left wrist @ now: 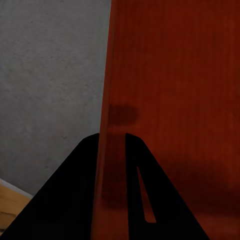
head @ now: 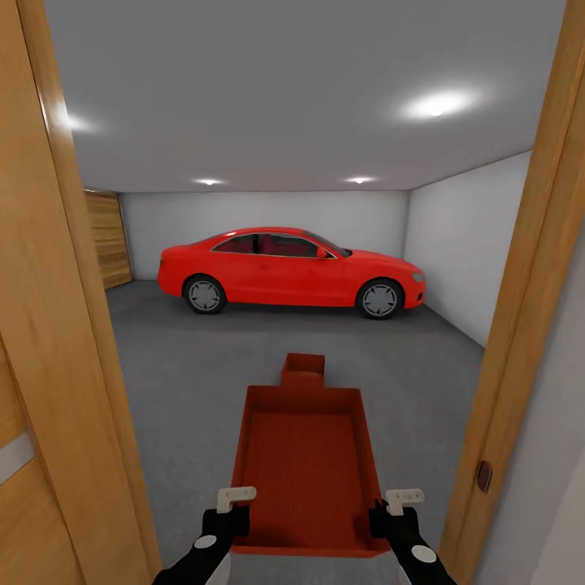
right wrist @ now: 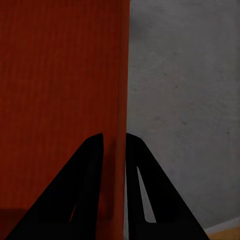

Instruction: Move the two storage containers from the living room to the garage. In the garage, place one container on the floor and stack the other container on top of it (either order is fine).

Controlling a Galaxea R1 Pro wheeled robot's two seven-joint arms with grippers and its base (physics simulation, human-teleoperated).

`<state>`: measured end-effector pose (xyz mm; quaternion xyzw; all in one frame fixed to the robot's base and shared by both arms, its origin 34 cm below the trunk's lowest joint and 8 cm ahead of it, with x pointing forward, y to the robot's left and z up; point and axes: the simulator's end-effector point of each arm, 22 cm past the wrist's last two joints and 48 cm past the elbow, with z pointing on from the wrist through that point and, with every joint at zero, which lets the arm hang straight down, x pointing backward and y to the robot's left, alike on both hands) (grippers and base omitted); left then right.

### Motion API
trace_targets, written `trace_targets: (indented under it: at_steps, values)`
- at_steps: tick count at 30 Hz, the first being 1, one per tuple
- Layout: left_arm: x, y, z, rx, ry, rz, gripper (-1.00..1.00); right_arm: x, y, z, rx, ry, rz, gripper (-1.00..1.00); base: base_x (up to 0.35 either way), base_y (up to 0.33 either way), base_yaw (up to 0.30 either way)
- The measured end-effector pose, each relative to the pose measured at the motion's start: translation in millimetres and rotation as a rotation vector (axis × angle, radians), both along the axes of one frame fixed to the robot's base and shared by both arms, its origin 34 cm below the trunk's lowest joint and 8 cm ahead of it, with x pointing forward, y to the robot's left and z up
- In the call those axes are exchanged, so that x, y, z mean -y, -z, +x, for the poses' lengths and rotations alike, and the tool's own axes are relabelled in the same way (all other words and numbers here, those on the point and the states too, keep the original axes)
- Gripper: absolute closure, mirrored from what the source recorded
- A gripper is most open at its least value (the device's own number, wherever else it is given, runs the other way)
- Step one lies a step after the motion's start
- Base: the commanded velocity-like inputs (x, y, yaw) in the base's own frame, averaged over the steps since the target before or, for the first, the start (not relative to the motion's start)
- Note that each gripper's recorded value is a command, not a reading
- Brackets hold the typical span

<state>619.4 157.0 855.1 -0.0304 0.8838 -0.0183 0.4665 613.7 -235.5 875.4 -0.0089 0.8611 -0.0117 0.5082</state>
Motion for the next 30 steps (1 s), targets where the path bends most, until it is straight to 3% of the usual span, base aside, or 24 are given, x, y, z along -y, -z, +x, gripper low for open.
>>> trace_targets:
  at_steps: [30]
  values:
    - [0.1, -1.4, 0.2, 0.002, 0.000, -0.001, 1.00, 0.1, -1.6, 0.3, 0.002, 0.000, 0.001, 1.00, 0.000, 0.000, -0.054]
